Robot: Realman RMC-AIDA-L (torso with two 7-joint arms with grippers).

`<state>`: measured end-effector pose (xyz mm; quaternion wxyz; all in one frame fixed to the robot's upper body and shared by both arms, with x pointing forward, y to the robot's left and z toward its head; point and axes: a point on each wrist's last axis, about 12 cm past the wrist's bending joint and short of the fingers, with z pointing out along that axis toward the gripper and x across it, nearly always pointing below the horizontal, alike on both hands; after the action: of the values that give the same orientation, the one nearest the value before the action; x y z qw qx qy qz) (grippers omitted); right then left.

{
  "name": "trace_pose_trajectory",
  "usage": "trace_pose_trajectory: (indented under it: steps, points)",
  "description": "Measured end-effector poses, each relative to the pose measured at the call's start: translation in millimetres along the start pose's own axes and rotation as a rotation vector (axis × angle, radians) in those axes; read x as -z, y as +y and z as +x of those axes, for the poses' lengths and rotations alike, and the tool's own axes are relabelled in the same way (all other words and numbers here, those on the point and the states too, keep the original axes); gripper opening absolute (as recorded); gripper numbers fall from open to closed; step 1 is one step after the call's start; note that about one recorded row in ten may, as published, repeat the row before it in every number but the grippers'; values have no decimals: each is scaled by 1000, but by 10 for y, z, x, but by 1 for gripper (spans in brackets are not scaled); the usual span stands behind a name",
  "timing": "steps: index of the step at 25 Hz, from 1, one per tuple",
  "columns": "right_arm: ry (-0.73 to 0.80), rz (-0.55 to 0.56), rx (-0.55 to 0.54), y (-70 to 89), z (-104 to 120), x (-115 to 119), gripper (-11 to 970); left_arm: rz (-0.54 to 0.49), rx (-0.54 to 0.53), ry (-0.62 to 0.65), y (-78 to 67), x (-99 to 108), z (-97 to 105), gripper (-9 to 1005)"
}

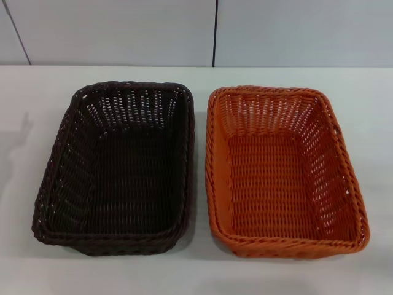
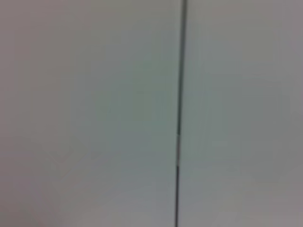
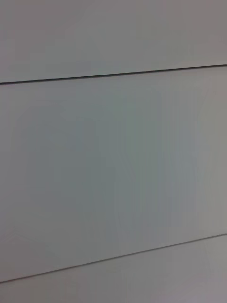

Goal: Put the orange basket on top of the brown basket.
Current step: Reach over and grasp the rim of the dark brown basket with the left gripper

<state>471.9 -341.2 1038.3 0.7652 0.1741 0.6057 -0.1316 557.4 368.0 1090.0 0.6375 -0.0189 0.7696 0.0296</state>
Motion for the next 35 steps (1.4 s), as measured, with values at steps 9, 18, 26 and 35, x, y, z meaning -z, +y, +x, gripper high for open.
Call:
trace_pose_trajectory:
  steps: [9, 18, 26, 35]
  points:
    - [32, -7, 3, 5, 38, -11, 651, 80, -179, 352, -345, 17, -785, 746]
    - [48, -19, 3, 32, 55, -41, 651, 235, -300, 585, -766, 226, -1098, 736]
    - [53, -17, 8, 16, 64, -31, 650, 298, -321, 649, -1008, 301, -1064, 726]
    - [56, -19, 14, 7, 72, -22, 651, 315, -317, 734, -1082, 238, -934, 716]
